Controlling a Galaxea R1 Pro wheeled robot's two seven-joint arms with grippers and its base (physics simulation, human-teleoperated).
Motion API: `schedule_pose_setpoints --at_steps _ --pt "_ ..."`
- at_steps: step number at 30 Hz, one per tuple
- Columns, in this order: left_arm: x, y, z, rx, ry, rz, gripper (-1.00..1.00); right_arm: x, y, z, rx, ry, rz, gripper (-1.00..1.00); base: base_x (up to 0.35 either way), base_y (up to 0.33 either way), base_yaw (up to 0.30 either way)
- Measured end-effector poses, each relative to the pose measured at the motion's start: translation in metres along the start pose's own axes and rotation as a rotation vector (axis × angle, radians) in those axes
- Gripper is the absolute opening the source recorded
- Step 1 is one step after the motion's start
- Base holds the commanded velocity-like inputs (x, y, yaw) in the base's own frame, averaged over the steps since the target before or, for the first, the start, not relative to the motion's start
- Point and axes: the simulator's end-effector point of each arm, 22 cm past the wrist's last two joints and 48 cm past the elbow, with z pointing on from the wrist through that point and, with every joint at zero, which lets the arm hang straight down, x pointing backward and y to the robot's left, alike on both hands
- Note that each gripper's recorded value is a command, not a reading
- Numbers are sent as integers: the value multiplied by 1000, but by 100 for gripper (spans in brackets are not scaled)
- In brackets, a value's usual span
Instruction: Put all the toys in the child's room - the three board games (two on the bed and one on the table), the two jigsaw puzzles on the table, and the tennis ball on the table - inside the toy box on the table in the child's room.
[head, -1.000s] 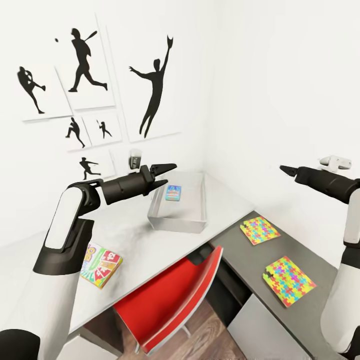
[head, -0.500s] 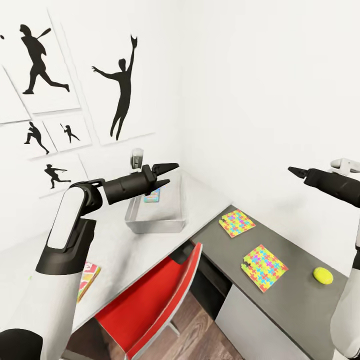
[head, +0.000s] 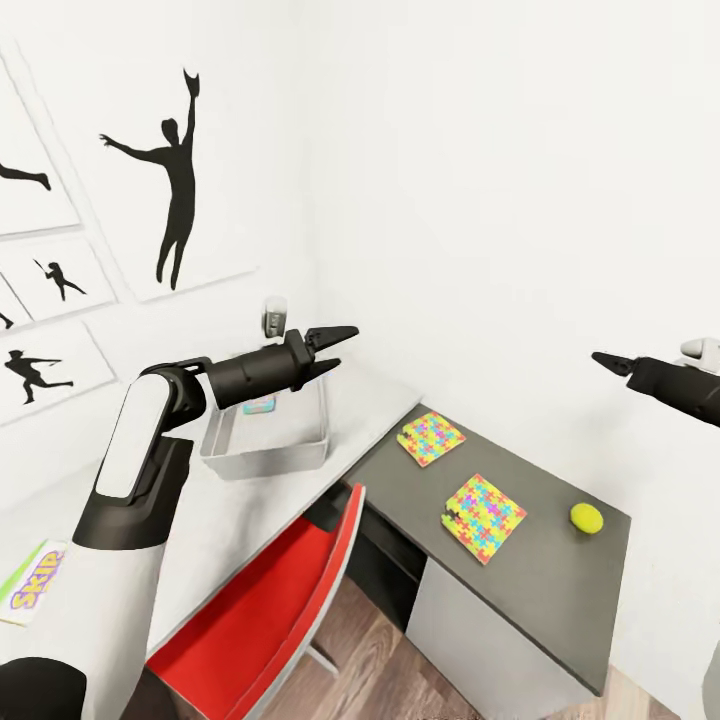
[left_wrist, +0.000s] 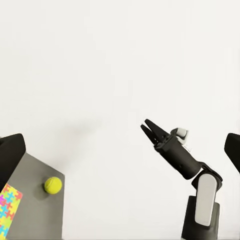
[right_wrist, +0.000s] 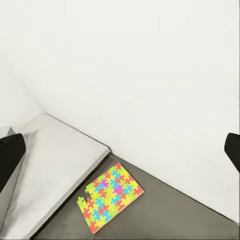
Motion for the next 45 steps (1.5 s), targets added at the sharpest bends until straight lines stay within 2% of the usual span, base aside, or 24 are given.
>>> schedule_pose_setpoints --at_steps 12,18,20,24,26,35,45 --pt "0 -4 0 5 -1 3 100 51 -15 -22 -54 96 37 100 0 0 -287" --pt "2 -12 5 22 0 -1 100 78 -30 -41 -67 132 76 100 0 0 -283" --pt "6 -19 12 37 6 -6 100 89 -38 -53 -75 144 100 100 0 0 -282" --pt "14 -24 20 37 19 5 100 97 -43 -64 -85 149 123 100 0 0 -281" --pt "22 -27 28 25 34 25 100 104 -48 -73 -91 153 140 100 0 0 -281" --pt "43 -37 48 15 72 62 100 111 -53 -85 -99 153 167 100 0 0 -280" --pt "77 -47 64 17 124 84 100 109 -55 -90 -98 130 159 100 0 0 -276"
